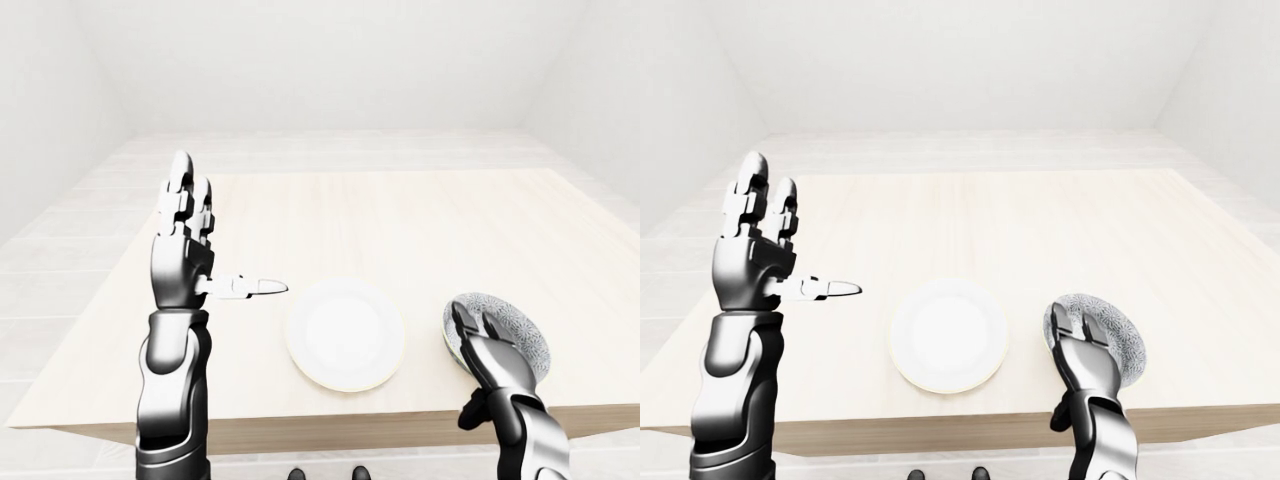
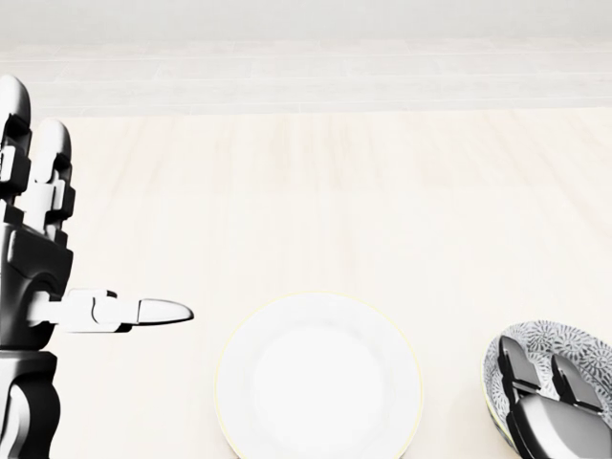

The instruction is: Put the bowl on the plate.

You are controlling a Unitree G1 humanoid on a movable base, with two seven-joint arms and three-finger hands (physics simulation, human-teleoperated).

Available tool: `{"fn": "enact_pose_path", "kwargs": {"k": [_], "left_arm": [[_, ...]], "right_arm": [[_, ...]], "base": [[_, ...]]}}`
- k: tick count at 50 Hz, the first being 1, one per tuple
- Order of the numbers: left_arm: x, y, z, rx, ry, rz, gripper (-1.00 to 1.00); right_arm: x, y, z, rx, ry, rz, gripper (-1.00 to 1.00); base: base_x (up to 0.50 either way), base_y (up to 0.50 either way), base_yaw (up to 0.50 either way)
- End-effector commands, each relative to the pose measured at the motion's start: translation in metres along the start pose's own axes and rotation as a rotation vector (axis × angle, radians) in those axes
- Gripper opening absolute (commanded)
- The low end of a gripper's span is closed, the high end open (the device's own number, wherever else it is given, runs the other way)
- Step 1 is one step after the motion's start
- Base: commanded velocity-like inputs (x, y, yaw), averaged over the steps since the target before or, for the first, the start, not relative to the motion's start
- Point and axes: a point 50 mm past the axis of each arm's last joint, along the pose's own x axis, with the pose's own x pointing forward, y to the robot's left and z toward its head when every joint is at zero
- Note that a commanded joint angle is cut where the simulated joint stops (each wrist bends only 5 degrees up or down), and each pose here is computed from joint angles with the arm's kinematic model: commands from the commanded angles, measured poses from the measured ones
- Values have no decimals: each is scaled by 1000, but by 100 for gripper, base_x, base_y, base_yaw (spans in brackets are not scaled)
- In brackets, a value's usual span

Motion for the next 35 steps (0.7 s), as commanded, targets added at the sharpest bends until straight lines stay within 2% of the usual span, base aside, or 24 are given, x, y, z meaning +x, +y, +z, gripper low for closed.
{"fn": "enact_pose_path", "kwargs": {"k": [1,35], "left_arm": [[-2,-1,3,1,-11,-3,100],[-6,0,14,2,-54,0,100]], "right_arm": [[-1,8,-7,26,13,10,100],[-11,17,-22,65,73,27,100]], "base": [[0,0,0],[0,0,0]]}}
